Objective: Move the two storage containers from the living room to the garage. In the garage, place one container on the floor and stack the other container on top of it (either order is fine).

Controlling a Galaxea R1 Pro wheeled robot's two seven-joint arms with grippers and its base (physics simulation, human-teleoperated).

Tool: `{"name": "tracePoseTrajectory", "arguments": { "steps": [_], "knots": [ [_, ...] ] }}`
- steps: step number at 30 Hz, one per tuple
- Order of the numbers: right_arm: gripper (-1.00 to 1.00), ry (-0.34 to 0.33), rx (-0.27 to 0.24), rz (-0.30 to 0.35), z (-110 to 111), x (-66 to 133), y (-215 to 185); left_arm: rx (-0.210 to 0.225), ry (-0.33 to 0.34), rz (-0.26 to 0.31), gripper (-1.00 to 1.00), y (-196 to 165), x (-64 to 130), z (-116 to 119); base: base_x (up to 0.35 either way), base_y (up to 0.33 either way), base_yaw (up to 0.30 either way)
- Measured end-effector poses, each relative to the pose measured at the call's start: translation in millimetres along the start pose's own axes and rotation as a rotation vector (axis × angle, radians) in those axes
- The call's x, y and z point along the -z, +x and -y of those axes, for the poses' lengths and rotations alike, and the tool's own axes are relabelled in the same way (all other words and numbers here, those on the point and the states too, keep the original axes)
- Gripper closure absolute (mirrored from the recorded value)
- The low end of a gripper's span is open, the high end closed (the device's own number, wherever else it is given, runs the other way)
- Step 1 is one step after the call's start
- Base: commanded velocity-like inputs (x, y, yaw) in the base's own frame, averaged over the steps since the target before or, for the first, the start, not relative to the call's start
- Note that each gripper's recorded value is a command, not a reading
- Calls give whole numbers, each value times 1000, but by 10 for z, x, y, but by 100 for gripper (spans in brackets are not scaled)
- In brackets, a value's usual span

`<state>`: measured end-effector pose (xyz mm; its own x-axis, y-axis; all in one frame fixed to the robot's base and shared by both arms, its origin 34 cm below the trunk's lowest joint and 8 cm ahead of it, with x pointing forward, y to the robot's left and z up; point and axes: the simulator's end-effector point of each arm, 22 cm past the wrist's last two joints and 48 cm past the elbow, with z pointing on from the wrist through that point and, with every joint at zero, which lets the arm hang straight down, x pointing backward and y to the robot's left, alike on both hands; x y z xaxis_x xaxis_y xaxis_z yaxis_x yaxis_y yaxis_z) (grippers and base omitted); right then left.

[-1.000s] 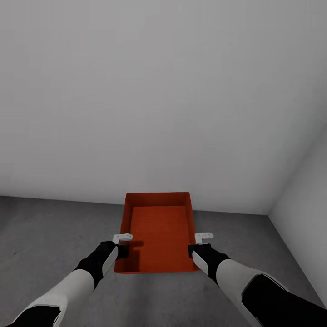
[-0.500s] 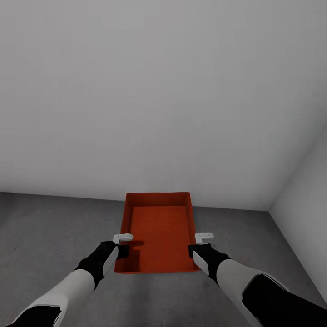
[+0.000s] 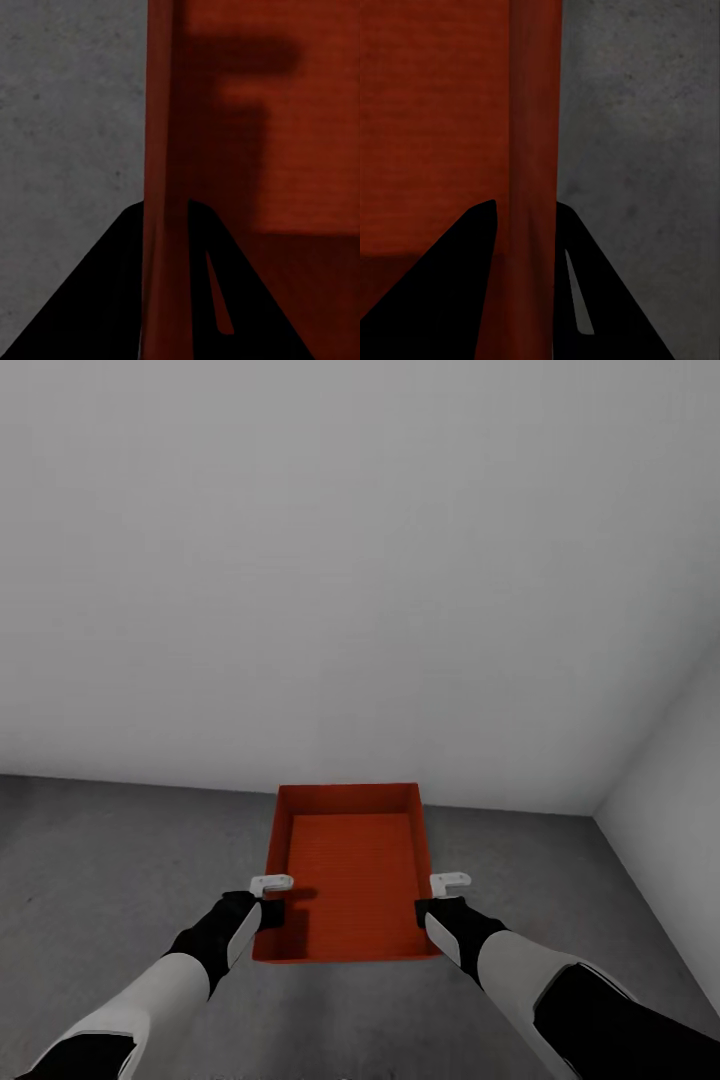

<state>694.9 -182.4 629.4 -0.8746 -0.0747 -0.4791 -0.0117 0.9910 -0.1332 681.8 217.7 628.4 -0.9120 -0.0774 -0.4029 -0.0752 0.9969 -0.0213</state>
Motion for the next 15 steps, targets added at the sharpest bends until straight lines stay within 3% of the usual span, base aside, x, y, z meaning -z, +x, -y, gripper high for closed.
{"name": "tracePoseTrajectory", "arguments": {
  "steps": [15],
  "knots": [
    [100,-1,3,-23,-53,-286,221,2,-1,-24,100,197,-307,-17,0,0,0]
  ]
}}
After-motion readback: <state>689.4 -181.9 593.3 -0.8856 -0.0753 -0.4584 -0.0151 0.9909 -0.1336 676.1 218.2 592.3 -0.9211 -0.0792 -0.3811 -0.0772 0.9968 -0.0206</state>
